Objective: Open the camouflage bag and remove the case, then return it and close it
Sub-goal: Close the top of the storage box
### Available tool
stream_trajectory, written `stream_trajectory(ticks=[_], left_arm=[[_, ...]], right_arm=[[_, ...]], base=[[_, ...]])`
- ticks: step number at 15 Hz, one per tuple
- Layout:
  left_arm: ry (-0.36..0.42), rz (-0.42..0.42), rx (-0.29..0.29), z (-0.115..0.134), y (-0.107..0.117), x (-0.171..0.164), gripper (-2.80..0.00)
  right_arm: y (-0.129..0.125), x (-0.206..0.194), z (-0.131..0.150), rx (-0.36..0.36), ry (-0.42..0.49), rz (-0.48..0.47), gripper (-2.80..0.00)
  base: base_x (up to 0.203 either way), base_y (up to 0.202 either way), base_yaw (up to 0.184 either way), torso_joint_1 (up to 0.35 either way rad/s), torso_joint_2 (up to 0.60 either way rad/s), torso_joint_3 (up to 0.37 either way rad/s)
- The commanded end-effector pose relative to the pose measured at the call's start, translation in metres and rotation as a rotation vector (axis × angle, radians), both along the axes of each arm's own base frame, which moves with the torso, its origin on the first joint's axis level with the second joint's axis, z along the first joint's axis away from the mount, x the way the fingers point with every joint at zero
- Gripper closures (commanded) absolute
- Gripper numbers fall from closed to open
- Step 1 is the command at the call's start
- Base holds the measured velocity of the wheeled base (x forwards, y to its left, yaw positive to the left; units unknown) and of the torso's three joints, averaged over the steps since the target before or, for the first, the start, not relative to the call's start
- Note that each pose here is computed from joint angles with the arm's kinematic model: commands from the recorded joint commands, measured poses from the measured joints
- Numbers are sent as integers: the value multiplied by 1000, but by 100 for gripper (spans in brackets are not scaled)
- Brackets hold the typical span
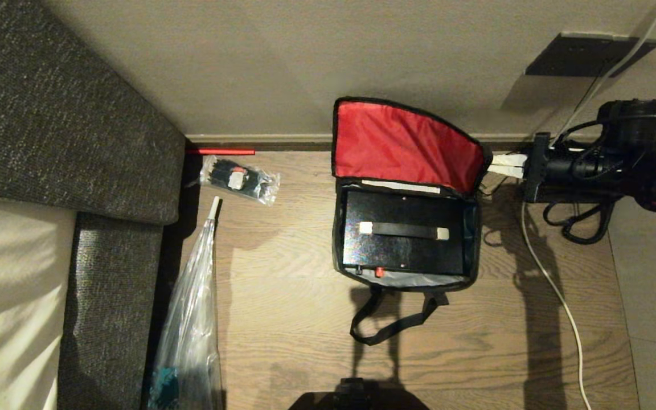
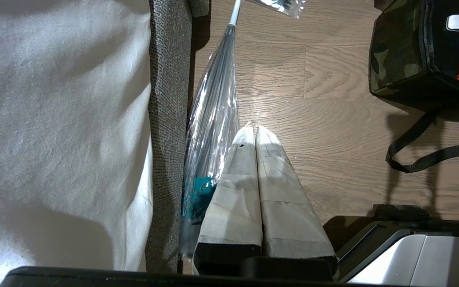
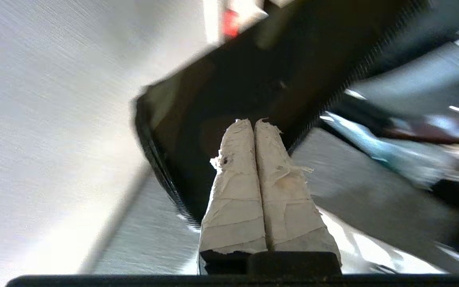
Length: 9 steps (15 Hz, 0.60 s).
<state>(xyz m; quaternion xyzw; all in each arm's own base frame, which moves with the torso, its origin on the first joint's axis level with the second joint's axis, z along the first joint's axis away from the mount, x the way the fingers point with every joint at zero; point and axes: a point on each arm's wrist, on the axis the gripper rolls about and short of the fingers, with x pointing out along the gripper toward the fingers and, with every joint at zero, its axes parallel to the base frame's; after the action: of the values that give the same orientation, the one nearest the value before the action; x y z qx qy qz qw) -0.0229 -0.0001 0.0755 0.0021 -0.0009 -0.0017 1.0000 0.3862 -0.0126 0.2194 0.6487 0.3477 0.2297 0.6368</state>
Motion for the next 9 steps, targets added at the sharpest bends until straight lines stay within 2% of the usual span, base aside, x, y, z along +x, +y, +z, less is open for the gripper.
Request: stream_trajectory(ticks=[1,4,6,7,9], left_arm=[[3,0,0,0,0,0,0],[2,0,0,0,0,0,0],[3,0,0,0,0,0,0],[3,0,0,0,0,0,0],[2,0,0,0,0,0,0]], right_arm=[[9,-29,9,-114,-62,55,0],[23,-57,13,-156,-16,70,0],[30,-74,6,-205,-18,77,0],[33,-84,-1,-271,-43,94,0],[35,-107,-14,-393,-14,144,0]], base=[[0,0,0,0,0,0],[0,0,0,0,0,0],[0,0,0,0,0,0],[0,0,0,0,0,0],[0,0,0,0,0,0]])
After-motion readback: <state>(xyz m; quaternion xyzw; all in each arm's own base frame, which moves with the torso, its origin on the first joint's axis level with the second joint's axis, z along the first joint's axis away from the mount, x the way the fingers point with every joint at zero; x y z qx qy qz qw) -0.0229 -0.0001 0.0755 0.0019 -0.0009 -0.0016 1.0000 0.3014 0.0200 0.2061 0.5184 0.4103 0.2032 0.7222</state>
